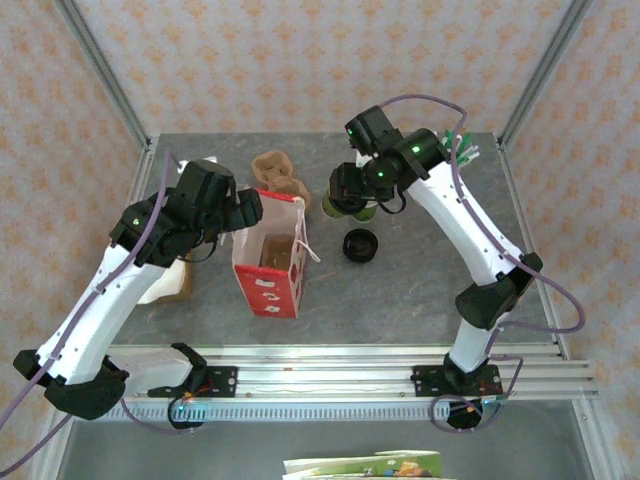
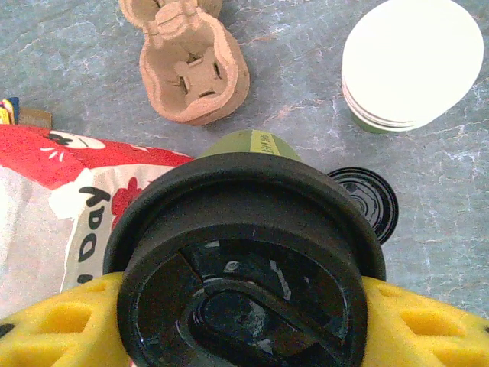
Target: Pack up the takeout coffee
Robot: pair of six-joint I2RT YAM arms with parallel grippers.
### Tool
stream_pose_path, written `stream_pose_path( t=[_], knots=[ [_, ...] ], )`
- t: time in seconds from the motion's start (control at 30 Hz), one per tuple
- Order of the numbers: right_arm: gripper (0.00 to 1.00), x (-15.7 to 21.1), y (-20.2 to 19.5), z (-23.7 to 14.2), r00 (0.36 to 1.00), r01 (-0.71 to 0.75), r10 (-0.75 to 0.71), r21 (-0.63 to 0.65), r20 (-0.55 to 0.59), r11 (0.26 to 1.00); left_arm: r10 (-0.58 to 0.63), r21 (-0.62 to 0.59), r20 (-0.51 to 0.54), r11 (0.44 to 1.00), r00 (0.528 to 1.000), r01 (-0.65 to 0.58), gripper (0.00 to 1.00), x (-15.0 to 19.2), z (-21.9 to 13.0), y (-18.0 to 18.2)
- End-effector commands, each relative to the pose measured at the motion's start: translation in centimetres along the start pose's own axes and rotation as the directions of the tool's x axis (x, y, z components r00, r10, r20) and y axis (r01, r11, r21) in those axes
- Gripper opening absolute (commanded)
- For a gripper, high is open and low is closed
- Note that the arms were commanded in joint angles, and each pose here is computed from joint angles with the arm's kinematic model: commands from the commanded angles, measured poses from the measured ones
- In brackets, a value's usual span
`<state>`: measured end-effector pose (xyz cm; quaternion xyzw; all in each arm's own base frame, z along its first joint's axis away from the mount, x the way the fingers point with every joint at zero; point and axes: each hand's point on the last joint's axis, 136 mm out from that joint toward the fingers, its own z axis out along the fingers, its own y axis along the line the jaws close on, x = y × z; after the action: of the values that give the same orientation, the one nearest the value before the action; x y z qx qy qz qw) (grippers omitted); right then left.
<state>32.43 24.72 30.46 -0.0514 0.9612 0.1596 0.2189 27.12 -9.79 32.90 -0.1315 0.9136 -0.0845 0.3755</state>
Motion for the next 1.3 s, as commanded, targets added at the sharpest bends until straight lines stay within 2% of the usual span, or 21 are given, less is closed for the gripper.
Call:
stream_pose_path(
  t=[0.0, 0.53, 1.27],
  knots=[
    [0.59, -0.2, 0.4, -0.3, 1.000, -0.021, 0.021, -0.013, -0.001, 1.000, 0.025, -0.031, 0.008, 0.999, 1.000, -0.025, 0.91, 0.2, -0.3, 1.1],
    [0.55, -0.3, 2.3, -3.7, 0.995, -0.099, 0.103, -0.139, 0.019, 0.985, 0.031, -0.006, -0.014, 1.000, 0.999, -0.031, 0.91, 0.9, -0.2, 0.9],
    [0.51, 0.7, 3.5, -6.2, 0.991, -0.123, 0.132, -0.196, 0.032, 0.973, 0.025, 0.000, -0.011, 1.000, 1.000, -0.025, 0.90, 1.5, -1.0, 1.7]
  ],
)
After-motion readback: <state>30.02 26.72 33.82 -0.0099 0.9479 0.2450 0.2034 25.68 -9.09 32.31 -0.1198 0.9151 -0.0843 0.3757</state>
